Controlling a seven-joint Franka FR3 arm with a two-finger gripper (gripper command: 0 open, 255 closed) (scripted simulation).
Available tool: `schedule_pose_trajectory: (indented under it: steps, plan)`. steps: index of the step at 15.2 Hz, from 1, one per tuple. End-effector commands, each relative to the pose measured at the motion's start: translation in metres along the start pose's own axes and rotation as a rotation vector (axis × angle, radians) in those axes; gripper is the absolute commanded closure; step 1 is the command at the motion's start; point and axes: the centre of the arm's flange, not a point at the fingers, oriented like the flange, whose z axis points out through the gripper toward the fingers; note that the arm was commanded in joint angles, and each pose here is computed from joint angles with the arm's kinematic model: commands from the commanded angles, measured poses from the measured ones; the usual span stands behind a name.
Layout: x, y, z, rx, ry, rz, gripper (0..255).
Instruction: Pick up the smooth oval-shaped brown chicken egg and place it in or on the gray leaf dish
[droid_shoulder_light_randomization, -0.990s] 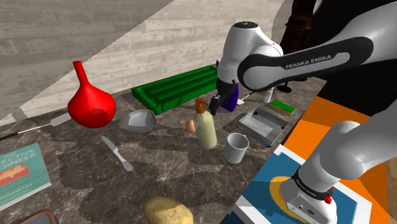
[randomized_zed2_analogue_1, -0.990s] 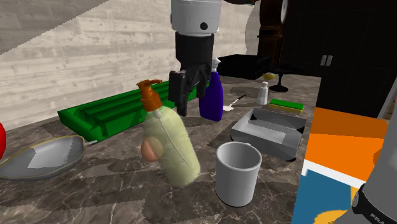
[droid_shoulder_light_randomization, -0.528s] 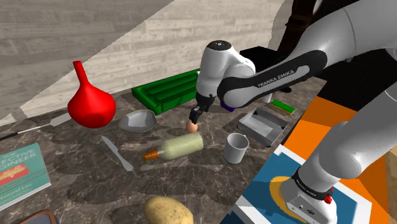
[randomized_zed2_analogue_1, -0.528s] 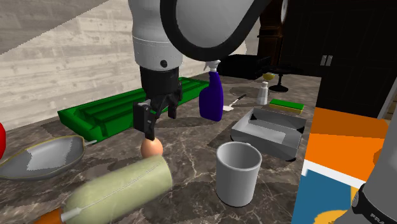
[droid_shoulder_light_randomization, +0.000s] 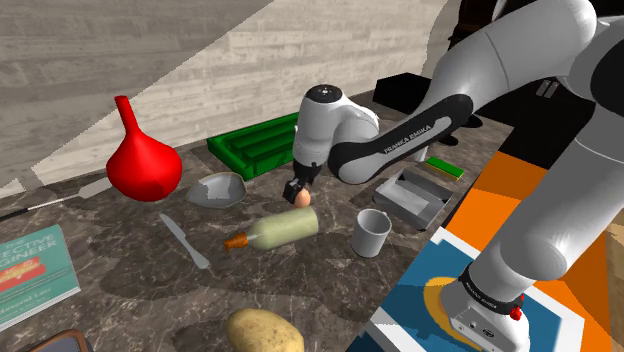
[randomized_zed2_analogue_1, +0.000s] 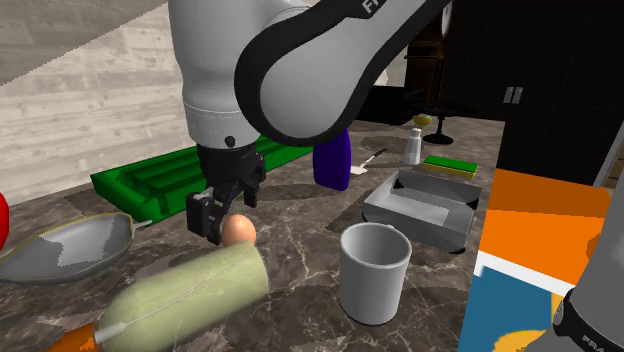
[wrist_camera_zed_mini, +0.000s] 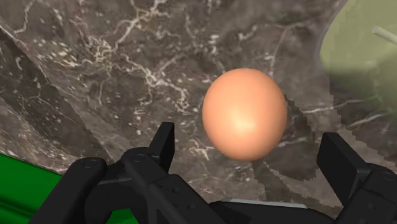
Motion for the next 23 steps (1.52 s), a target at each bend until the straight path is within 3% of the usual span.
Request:
schedule_pose_trajectory:
  steps: [1,10,11,20,23]
  plan:
    - [0.000,0.000,0.011,0.000,0.001,0.000,0]
    - [0.000,0.000,0.019,0.000,0.001,0.000,0]
    - [0.000,0.000,0.019,0.000,0.001,0.000,255]
    - [0.000,0.000,0.019,0.000,0.001,0.000,255]
    - [0.003,0.003,0.004,0.000,0.001,0.000,255]
